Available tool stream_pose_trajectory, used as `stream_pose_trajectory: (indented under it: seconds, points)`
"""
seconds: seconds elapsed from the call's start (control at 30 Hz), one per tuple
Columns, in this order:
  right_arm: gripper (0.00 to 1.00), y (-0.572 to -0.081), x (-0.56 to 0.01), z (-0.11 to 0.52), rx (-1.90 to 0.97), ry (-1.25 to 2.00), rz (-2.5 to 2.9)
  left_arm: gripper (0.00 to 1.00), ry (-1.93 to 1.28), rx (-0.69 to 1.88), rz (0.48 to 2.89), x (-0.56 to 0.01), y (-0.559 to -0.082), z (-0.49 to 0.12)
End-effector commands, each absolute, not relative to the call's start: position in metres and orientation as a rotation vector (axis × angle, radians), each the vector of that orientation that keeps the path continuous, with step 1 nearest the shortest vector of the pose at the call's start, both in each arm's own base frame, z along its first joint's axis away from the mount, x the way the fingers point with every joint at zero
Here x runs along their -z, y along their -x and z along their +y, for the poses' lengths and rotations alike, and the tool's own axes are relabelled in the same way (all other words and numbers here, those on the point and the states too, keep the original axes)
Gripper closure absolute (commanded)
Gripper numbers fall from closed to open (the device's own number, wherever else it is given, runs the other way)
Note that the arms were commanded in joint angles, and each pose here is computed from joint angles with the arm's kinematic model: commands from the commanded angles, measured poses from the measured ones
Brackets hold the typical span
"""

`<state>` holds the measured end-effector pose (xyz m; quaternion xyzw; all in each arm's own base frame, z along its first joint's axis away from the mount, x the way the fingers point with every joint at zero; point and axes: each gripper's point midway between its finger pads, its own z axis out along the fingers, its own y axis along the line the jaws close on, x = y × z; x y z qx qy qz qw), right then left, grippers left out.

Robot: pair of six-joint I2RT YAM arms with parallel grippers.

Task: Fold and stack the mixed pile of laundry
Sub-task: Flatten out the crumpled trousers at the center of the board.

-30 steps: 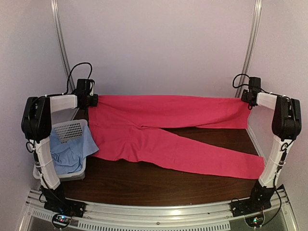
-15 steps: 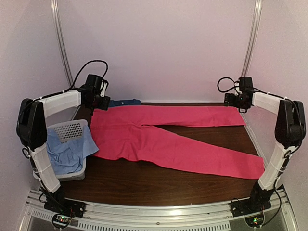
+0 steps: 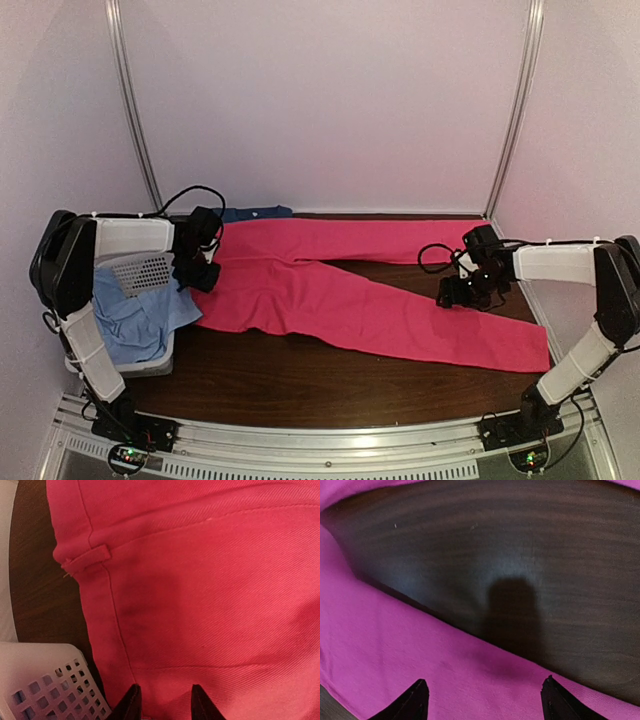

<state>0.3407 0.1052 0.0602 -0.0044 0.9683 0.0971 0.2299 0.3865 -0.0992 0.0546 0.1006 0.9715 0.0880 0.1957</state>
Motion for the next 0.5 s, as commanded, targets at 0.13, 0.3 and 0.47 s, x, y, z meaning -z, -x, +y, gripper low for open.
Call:
stream_pose_trajectory:
  seconds: [0.13,0.3,0.47]
  points:
    - [0.3,-0.303,-0.045,0.086,-0.189,-0.098,2.759,0.66,-0.028,-0.584,2.727,-0.072,-0.362,-0.024]
    - [0.38,-0.298,-0.04,0.076,-0.114,-0.134,2.771,0.64,-0.206,-0.438,2.662,-0.089,-0.371,-0.063]
    - [0.42,-0.301,-0.017,0.059,0.058,-0.136,2.84,0.62,-0.442,-0.228,2.652,-0.086,-0.38,-0.121]
